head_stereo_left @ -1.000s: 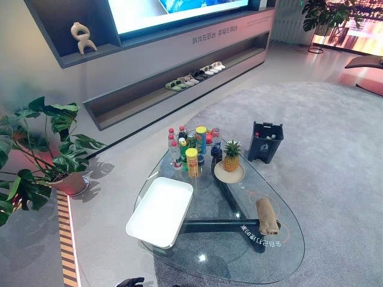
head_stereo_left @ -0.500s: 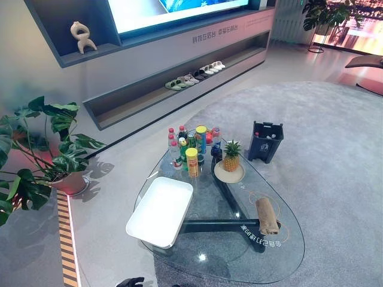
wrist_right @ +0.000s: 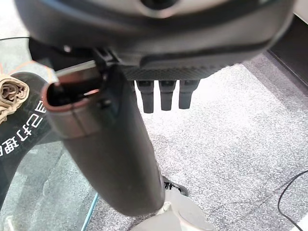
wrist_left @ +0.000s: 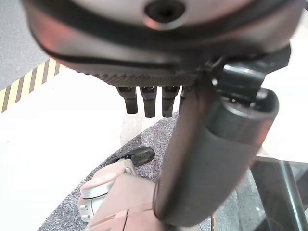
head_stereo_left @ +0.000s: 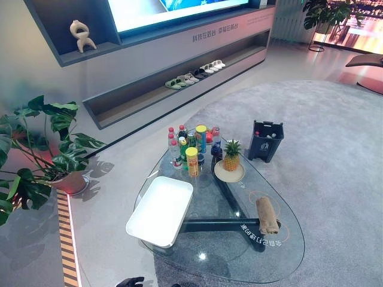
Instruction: Wipe the table with a cloth and put it in the basket.
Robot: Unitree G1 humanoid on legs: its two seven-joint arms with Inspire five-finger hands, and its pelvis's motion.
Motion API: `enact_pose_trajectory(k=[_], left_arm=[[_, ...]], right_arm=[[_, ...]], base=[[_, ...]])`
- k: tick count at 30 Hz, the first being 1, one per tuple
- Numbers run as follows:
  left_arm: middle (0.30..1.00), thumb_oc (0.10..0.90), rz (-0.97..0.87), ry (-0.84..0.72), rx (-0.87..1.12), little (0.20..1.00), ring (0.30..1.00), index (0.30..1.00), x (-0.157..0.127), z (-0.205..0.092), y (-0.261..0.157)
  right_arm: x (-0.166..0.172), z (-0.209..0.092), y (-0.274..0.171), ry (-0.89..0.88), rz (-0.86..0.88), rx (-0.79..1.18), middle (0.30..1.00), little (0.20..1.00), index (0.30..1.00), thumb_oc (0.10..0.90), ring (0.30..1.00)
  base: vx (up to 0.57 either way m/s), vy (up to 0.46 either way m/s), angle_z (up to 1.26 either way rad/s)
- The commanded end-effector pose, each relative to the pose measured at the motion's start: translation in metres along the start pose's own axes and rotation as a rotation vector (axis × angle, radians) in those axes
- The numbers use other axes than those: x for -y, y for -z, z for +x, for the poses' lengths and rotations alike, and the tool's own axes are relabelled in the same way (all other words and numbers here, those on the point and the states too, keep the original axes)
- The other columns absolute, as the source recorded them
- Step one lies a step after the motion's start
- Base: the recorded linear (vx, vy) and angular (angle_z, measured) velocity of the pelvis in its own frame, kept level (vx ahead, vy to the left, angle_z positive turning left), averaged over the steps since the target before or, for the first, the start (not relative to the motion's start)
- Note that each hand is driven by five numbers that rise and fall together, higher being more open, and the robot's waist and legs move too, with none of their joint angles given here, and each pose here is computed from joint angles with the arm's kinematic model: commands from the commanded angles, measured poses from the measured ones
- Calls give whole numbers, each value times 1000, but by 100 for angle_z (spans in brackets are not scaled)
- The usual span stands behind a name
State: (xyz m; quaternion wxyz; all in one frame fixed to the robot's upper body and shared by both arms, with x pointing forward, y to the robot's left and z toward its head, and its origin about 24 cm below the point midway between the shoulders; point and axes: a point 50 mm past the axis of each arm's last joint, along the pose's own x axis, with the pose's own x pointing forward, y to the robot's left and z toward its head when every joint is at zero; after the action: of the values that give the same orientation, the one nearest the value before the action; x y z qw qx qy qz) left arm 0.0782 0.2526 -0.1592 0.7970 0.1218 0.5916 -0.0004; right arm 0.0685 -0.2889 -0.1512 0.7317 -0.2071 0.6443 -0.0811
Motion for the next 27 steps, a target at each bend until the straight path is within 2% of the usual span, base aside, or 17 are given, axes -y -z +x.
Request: enact_pose_trajectory(k=[1,5,9,13,19,27], left_arm=[[900,800,-22,-148,89,900,900,900,-45,-4,-27],[900,800,-56,-193,130,900,900,900,-63,-9,-31],[900,800,-239,-222,302,900,900,900,-92,-17,-87],[900,800,-451,-220,442,900,900,900,-105,-26,-122],[900,800,-620,-185,584,900,900,900,-111,-36,-157],[900,800,-658,-175,669,900,900,900,-109,-46,-191]], right_arm=[[18,0,-7,-19,-54,-37,900,900,900,800,900],[30,0,1,11,-63,-61,900,900,900,800,900],[72,-6,-49,133,52,85,900,900,900,800,900],[91,-15,-84,274,136,230,900,900,900,800,900],[105,-29,-122,410,229,392,900,900,900,800,900],[111,-51,-170,477,266,538,900,900,900,800,900]], base=[[75,-10,0],[25,-5,0],[-313,7,-1],[-253,-20,0],[-186,-44,-1],[-129,-7,5]])
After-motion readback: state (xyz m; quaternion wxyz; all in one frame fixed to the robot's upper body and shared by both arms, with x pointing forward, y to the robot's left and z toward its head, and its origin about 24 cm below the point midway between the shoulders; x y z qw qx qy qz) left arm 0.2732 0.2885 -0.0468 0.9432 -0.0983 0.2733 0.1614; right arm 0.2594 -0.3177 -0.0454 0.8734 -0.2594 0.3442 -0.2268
